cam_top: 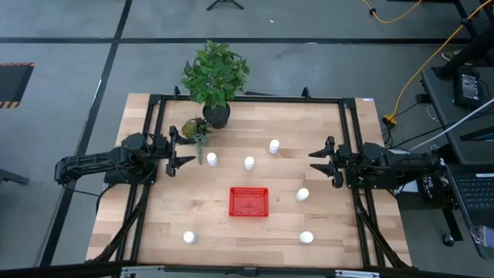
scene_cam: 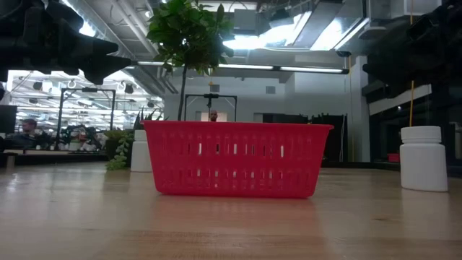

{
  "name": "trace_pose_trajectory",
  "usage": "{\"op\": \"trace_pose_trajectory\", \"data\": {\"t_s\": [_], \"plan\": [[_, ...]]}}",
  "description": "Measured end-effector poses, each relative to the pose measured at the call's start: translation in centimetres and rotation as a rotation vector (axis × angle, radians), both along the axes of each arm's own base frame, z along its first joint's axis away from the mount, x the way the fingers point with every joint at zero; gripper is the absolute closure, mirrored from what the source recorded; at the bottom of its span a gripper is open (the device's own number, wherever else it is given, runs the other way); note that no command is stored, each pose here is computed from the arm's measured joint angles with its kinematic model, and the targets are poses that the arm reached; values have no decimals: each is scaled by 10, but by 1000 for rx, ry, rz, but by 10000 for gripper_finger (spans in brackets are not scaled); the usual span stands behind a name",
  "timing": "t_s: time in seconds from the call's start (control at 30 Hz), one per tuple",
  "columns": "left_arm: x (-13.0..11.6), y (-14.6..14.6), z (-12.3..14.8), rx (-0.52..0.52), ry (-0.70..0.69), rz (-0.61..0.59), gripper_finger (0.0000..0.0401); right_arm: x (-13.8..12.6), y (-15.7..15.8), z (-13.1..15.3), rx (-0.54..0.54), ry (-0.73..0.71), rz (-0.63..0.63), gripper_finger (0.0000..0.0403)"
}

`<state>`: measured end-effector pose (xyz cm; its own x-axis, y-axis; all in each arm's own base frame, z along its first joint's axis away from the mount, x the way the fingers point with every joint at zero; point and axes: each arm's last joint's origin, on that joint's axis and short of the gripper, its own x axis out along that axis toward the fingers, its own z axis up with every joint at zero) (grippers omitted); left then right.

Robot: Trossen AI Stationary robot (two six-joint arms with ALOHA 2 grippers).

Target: Pick and place pill bottles into a basket

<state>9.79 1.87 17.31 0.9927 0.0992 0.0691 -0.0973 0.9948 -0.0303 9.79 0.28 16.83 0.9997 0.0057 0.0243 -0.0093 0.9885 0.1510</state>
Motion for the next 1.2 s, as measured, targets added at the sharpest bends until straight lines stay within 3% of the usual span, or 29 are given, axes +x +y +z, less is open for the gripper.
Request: {"op": "trace_pose_trajectory", "data": {"t_s": [0.63, 0.9, 1.2], "plan": [[0, 0, 0, 0, -1, 0, 130, 0, 0, 0, 1, 0, 0, 209], [-1, 0, 11, 23, -108, 8, 130, 0, 0, 0, 0, 0, 0, 209], [-3, -2, 17, -78, -182, -75, 130, 0, 0, 0, 0, 0, 0, 209]]}}
